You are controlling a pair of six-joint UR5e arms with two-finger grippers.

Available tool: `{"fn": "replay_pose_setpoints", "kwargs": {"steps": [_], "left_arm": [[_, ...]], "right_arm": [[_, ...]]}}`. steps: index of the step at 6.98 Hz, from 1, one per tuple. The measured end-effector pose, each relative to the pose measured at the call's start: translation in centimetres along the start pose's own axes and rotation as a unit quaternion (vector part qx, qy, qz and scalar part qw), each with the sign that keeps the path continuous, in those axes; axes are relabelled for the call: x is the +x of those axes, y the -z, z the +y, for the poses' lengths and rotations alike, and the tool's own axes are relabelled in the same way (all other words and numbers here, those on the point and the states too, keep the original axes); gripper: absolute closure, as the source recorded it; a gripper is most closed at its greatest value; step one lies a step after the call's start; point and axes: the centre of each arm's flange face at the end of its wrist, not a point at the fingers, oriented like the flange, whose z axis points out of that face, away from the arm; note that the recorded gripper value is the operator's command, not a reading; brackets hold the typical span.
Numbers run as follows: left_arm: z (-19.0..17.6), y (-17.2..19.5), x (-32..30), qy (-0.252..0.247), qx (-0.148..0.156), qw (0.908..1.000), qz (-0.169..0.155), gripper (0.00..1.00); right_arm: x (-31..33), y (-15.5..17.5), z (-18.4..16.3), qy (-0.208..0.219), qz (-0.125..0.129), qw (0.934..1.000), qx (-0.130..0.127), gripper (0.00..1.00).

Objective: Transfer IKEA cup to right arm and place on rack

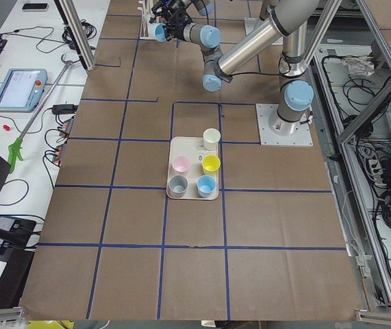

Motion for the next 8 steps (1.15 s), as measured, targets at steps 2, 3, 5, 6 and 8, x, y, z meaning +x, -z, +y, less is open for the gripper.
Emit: {"fn": "replay_pose_setpoints", "kwargs": {"steps": [2,3,5,6,8], "left_arm": [[0.0,0.0,0.0,0.0,0.0,1.0,0.0,0.92],[0.0,0.0,0.0,0.0,0.0,1.0,0.0,0.91],[0.1,-0.1,0.2,-0.001,-0.001,1.0,0.002,0.91],[0.1,-0.3,0.6,-0.002,-0.002,1.0,0.0,0.91],[0.3,-0.8,1.2,-0.005,-0.005,0.9999,-0.008,0.91]], "right_arm": [[0.1,-0.5,-0.2,-0.001,0.002,1.0,-0.001,0.01],[0.2,-0.5,-0.3,-0.001,0.002,1.0,-0.001,0.01],[0.2,-0.6,-0.1,0.0,0.003,1.0,-0.002,0.01],[0.2,-0.7,0.1,0.0,0.003,1.0,-0.003,0.01],[0.3,-0.8,0.1,0.0,0.004,1.0,-0.004,0.1]]}}
